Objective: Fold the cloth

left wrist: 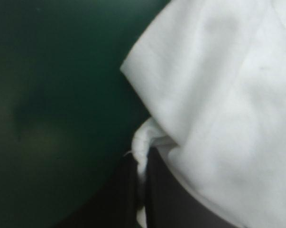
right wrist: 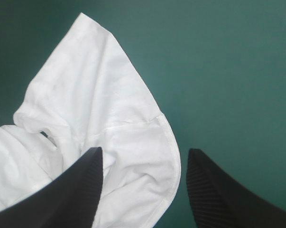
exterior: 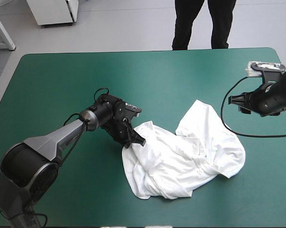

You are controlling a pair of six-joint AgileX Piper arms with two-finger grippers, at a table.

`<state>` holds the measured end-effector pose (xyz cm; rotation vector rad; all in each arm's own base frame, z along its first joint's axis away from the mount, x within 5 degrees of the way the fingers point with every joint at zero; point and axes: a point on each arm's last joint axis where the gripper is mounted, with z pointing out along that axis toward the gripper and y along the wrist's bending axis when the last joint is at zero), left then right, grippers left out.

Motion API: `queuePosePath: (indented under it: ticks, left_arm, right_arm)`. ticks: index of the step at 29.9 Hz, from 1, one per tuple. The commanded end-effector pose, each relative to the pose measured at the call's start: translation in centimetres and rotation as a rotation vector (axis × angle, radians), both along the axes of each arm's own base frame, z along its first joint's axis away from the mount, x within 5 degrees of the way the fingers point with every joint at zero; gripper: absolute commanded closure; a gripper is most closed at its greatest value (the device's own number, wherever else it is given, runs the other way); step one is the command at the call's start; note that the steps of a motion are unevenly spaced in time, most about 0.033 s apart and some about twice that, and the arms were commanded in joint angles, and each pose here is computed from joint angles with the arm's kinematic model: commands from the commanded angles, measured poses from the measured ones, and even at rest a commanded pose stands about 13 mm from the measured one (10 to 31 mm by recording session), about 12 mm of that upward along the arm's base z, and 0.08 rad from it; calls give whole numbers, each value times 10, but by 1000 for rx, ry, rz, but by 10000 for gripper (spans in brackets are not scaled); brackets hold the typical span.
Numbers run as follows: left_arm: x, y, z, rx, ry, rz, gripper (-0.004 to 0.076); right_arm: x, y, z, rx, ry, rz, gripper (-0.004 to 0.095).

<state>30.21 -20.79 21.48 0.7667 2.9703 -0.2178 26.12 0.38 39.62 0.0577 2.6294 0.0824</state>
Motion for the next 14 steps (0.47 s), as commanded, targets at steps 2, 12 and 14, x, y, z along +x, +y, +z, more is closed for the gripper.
queuePosePath:
  ticks: [2,12,14]
  left_arm:
    - [2,-6,12,-70,-56,13,746]
    - [3,-6,12,-74,-62,14,746]
    - [3,-6,12,-76,-65,14,746]
  right_arm:
    - [17,0,-19,-5,12,6,394]
    - [34,1,-103,30,98,-29,394]
    - [39,1,-115,28,127,-29,397]
